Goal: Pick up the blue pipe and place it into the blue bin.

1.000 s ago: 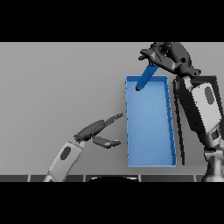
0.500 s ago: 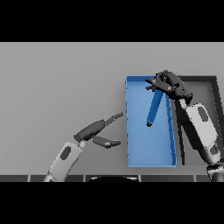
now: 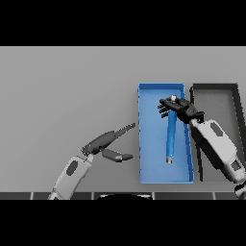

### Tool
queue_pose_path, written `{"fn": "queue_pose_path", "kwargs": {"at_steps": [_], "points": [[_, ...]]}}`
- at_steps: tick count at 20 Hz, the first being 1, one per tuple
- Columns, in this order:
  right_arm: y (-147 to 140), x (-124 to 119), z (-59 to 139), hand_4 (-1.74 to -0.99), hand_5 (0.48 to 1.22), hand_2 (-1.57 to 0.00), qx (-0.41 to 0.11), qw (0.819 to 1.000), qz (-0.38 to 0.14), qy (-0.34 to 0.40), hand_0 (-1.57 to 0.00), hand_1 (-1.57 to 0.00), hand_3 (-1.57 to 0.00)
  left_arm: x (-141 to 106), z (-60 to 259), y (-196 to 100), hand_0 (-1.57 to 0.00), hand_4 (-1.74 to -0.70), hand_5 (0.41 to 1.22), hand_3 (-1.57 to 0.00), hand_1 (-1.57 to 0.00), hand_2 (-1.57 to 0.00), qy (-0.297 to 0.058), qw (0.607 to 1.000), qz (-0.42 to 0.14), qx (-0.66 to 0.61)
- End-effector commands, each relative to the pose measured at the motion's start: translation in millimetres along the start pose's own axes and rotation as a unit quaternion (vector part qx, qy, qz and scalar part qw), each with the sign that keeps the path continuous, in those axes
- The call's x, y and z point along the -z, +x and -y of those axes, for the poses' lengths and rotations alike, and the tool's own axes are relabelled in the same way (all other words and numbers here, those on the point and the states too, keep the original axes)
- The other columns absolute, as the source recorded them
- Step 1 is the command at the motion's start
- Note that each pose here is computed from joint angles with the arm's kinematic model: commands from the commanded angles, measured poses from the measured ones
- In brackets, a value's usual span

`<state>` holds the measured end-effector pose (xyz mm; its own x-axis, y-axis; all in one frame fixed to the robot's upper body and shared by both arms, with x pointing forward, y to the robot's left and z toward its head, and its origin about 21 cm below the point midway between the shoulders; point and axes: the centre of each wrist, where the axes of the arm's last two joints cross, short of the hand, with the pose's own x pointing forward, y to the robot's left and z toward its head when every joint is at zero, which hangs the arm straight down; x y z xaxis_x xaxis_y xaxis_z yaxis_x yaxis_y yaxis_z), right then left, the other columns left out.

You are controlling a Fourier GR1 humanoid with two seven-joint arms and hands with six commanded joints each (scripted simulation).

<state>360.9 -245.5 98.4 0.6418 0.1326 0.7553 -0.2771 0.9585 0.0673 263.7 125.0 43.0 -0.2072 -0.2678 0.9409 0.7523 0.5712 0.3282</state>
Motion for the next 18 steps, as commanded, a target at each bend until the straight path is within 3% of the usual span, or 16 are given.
{"fn": "queue_pose_path", "kwargs": {"at_steps": [1, 4, 7, 10, 13, 18], "points": [[-4, 2, -1.5, -1.285, 1.141, -0.46, -0.025, 1.000, -0.014, 0.009, -0.53, -0.48, -0.37, -2, 1, -1, 0.00, -0.89, 0.453, 0.00, 0.00, 0.00, -0.001, 1.000, -0.001, -0.003], [-5, 4, -4.4, -1.179, 0.975, -0.23, -0.085, 0.996, -0.029, 0.003, -0.27, -0.24, -0.19, -2, 1, -2, 0.00, -0.89, 0.454, 0.00, 0.00, 0.00, -0.002, 1.000, 0.000, -0.001], [-8, 9, -7.0, -1.131, 0.857, -0.12, -0.163, 0.986, -0.031, -0.011, -0.14, -0.12, -0.10, -2, 3, -5, 0.00, -0.90, 0.450, 0.00, 0.00, 0.00, -0.001, 1.000, -0.001, -0.002], [-15, 15, -2.7, -1.125, 0.764, -0.06, -0.175, 0.984, -0.022, -0.024, -0.07, -0.06, -0.05, -3, 3, -3, 0.00, -0.91, 0.455, 0.00, 0.00, 0.00, 0.002, 1.000, 0.007, 0.000], [-12, 15, -4.0, -1.122, 0.705, -0.03, -0.181, 0.983, -0.020, -0.036, -0.04, -0.03, -0.02, -2, 4, -5, 0.00, -0.91, 0.459, 0.00, 0.00, 0.00, 0.003, 1.000, -0.003, -0.006], [-16, 15, 3.4, -1.132, 0.675, -0.01, -0.180, 0.983, -0.014, -0.028, -0.01, -0.01, -0.01, -1, 0, -4, 0.00, -0.92, 0.466, 0.00, 0.00, 0.00, 0.002, 1.000, 0.001, -0.010]]}}
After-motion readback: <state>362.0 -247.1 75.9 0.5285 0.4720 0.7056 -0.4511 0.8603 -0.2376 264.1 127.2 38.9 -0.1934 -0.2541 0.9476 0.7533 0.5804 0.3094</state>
